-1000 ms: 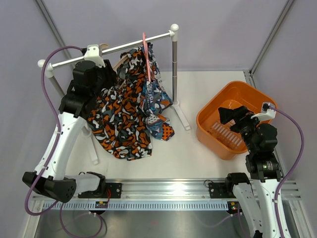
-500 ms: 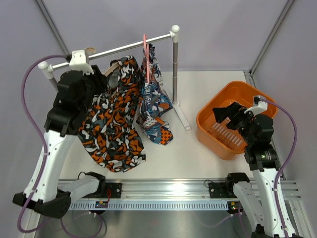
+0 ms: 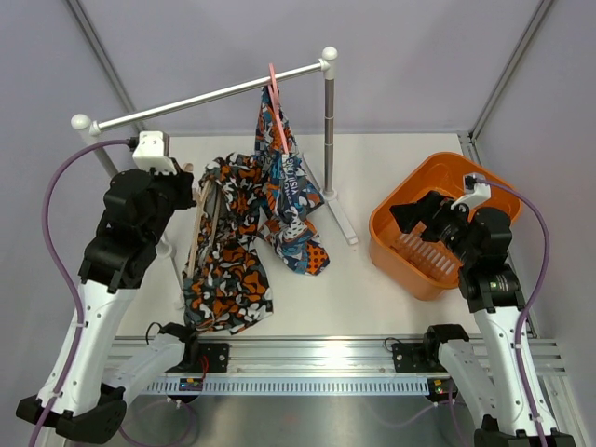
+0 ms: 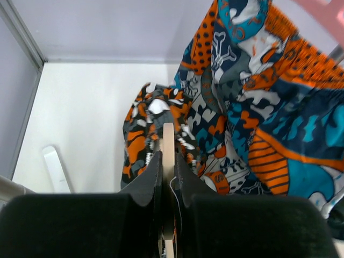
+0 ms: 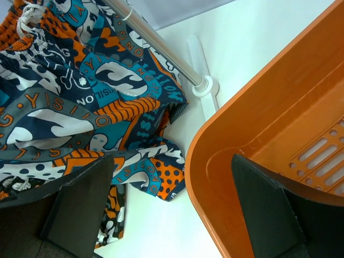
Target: Remove the shorts from the hanger
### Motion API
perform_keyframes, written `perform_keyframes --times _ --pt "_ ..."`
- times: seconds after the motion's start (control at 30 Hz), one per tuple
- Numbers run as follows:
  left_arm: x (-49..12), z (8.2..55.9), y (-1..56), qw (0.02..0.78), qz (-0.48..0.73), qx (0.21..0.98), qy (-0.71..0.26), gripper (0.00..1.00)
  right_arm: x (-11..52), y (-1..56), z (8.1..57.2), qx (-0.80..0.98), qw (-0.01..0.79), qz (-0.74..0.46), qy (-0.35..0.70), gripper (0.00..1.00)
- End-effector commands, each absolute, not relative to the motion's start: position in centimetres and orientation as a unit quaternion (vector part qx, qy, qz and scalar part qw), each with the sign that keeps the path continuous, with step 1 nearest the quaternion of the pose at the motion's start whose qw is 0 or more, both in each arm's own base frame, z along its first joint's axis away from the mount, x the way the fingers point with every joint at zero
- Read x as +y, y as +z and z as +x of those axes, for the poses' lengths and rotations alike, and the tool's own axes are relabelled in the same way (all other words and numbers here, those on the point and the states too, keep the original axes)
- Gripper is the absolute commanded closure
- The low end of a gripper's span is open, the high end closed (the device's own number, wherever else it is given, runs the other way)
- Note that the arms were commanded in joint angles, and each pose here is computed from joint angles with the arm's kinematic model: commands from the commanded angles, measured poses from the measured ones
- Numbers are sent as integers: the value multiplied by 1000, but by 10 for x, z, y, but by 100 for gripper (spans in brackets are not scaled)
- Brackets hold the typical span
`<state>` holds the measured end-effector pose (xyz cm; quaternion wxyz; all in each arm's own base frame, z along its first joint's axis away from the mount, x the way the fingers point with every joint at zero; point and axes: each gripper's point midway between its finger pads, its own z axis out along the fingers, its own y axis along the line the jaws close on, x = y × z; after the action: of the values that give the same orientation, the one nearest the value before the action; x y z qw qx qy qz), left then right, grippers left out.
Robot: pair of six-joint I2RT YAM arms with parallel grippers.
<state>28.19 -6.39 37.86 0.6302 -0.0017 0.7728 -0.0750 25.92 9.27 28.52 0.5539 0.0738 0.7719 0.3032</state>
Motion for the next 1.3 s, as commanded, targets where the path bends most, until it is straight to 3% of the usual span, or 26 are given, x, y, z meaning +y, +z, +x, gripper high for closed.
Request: perform_keyframes --times 0.0,0.37,0.73,1.27 --pt "-68 283 375 632 9 771 -79 100 99 307 257 757 572 44 314 1" --pt "-94 260 389 626 49 763 -152 100 125 323 247 759 554 -17 342 0" --pt "-105 221 434 647 101 729 -197 100 231 377 234 759 538 -135 340 8" --pt "-138 182 407 571 199 747 -276 100 385 323 220 817 498 -193 216 11"
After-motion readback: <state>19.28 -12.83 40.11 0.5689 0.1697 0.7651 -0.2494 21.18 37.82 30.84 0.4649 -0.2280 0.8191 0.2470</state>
